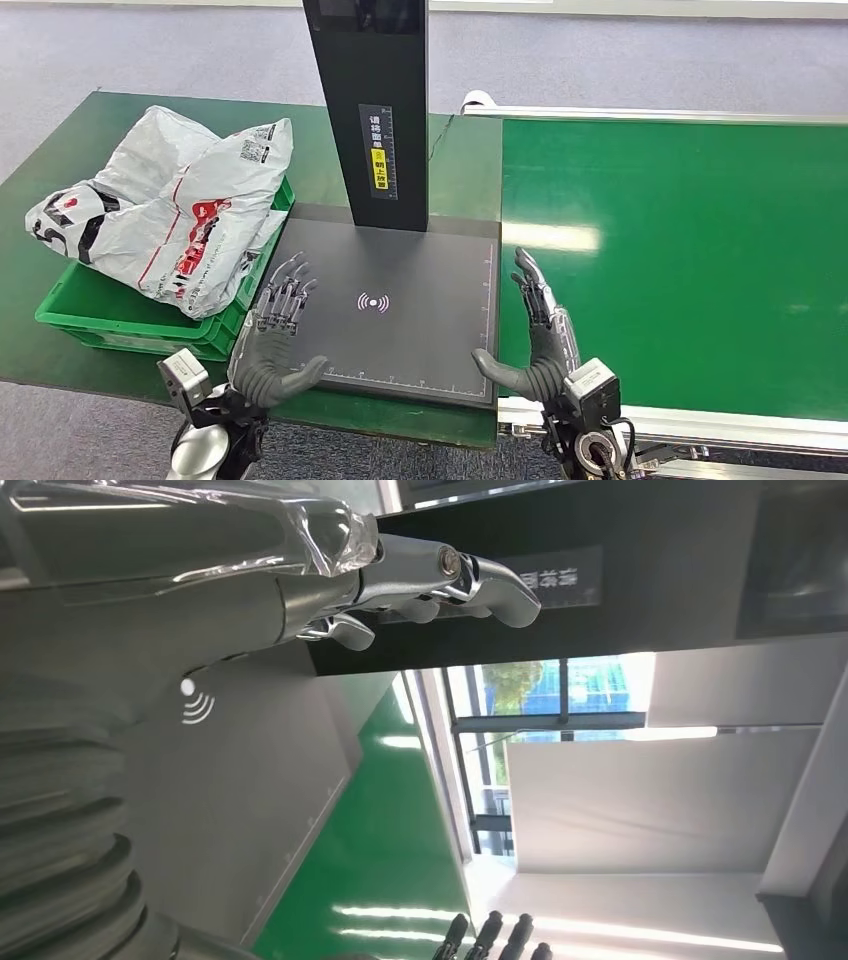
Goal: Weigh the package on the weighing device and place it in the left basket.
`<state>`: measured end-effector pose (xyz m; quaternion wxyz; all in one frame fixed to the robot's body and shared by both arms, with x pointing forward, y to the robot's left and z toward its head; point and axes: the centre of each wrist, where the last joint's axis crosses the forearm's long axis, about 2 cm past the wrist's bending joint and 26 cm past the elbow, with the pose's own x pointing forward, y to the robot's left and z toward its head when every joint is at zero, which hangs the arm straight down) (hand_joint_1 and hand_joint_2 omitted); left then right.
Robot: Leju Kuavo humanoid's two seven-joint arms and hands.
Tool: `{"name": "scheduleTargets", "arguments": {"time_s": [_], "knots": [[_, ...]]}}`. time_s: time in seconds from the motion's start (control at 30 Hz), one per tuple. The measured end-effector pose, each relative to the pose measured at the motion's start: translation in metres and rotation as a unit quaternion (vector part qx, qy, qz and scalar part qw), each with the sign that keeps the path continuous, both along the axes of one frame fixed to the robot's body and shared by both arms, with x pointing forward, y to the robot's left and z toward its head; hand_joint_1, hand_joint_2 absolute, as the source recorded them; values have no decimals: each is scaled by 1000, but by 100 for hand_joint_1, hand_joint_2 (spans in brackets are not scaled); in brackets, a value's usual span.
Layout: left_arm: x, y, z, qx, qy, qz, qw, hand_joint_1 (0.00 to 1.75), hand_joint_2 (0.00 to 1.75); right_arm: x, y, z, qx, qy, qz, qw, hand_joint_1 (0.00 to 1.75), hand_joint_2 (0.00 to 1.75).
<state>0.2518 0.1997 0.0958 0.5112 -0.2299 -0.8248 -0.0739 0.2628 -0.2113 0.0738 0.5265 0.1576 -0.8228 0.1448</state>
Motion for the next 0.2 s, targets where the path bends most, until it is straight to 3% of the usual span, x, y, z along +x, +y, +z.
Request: {"name": "scheduleTargets", "arguments": {"time_s": [0.2], "knots": [[-6, -3, -10, 10, 21, 4, 1000, 0, 175, -2, -3, -5, -3, 63, -62, 996, 0, 175]]}}
